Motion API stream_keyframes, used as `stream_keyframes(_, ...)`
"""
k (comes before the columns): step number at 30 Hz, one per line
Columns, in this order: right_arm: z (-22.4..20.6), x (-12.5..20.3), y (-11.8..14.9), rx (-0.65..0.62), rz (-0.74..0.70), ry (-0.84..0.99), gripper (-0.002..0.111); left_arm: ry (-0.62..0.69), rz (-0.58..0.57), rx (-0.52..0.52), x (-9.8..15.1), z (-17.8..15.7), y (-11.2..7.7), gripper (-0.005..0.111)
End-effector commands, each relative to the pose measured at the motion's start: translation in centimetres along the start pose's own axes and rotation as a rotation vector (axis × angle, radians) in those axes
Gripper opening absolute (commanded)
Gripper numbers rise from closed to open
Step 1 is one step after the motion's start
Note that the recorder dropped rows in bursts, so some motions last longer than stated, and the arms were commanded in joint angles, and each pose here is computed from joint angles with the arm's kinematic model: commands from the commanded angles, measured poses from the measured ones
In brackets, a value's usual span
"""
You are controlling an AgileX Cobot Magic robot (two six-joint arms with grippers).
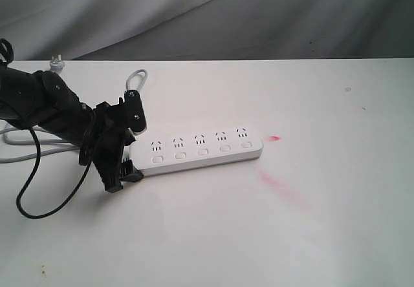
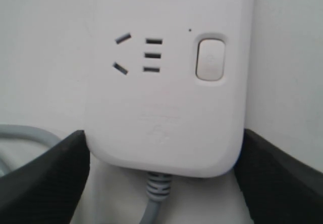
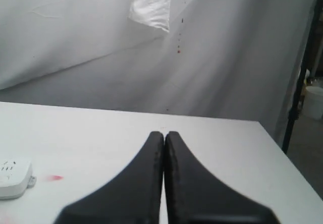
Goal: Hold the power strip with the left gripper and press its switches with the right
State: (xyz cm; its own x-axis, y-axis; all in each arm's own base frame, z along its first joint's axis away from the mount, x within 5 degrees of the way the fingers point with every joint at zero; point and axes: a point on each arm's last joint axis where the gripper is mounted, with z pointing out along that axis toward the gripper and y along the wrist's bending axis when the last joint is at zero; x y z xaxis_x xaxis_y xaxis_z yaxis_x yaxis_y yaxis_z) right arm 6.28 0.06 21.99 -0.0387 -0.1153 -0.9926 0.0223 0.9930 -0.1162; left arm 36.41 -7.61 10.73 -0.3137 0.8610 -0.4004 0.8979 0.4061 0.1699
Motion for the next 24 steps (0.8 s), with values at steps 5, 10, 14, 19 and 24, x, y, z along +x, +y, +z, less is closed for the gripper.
stream_keyframes(5,0.2,2.0,-0.4,0.065,0.105,0.053,0.000,0.003,0.012,-0.025,0.1,0.0,0.3,0.065)
stream_keyframes(10,0.1,3.0,-0.1,0.037,0.109,0.159,0.000,0.003,0.012,-0.025,0.1,0.0,0.3,0.065)
stream_keyframes(14,0.1,3.0,-0.1,0.037,0.109,0.159,0.000,0.003,0.009,-0.025,0.1,0.0,0.3,0.065)
stream_keyframes(19,0.1,3.0,-0.1,0.037,0.109,0.159,0.000,0.003,0.009,-0.025,0.1,0.0,0.3,0.065)
stream_keyframes(24,0.1,3.0,-0.1,0.037,0.109,0.159,0.000,0.003,0.011,-0.025,0.1,0.0,0.3,0.065)
